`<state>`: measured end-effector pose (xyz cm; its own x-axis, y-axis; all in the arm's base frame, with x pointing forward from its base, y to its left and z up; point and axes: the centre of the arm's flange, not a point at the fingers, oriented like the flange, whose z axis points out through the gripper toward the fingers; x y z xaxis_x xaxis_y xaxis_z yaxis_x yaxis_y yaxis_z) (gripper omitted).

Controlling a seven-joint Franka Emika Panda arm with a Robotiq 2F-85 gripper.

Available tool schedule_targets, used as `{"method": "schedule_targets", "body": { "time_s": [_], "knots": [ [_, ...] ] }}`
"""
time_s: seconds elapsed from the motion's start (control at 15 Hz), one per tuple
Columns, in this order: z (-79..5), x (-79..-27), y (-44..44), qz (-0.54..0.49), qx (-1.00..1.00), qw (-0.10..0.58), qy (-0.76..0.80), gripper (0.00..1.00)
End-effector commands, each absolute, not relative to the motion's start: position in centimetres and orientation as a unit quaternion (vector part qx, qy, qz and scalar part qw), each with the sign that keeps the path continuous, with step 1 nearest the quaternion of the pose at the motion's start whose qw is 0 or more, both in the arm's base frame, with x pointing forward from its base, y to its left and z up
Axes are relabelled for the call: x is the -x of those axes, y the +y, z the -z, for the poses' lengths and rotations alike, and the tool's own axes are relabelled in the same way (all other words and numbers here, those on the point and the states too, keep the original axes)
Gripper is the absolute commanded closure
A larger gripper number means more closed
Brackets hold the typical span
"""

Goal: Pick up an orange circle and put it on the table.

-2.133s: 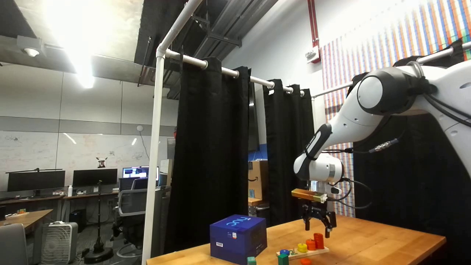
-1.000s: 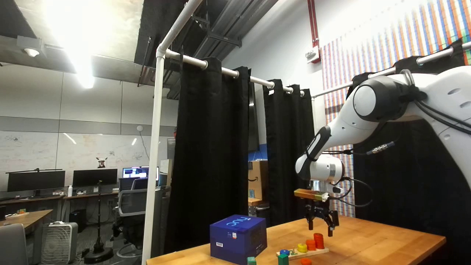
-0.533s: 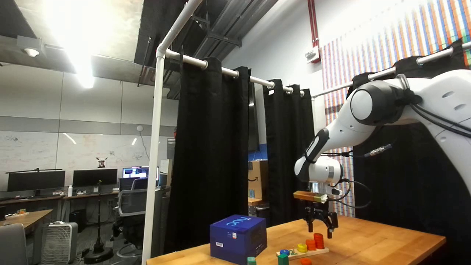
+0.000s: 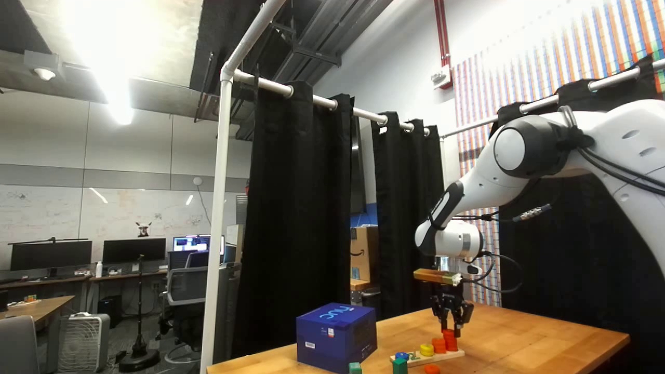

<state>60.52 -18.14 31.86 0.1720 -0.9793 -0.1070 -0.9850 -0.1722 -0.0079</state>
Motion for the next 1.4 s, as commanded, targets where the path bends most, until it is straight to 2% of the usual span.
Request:
{"method": "schedule_targets", "body": {
  "time_s": [0.0, 0.87, 1.33],
  "knots": [
    [-32.5, -61.6, -18.4, -0.041, 0.763, 0.037, 0.644, 0.81],
    [-39.1, -59.1, -16.7, -0.021, 0.775, 0.024, 0.631, 0.81],
    [-43.1, -57.0, -8.3, -0.021, 0.89, 0.052, 0.452, 0.81]
  ]
}}
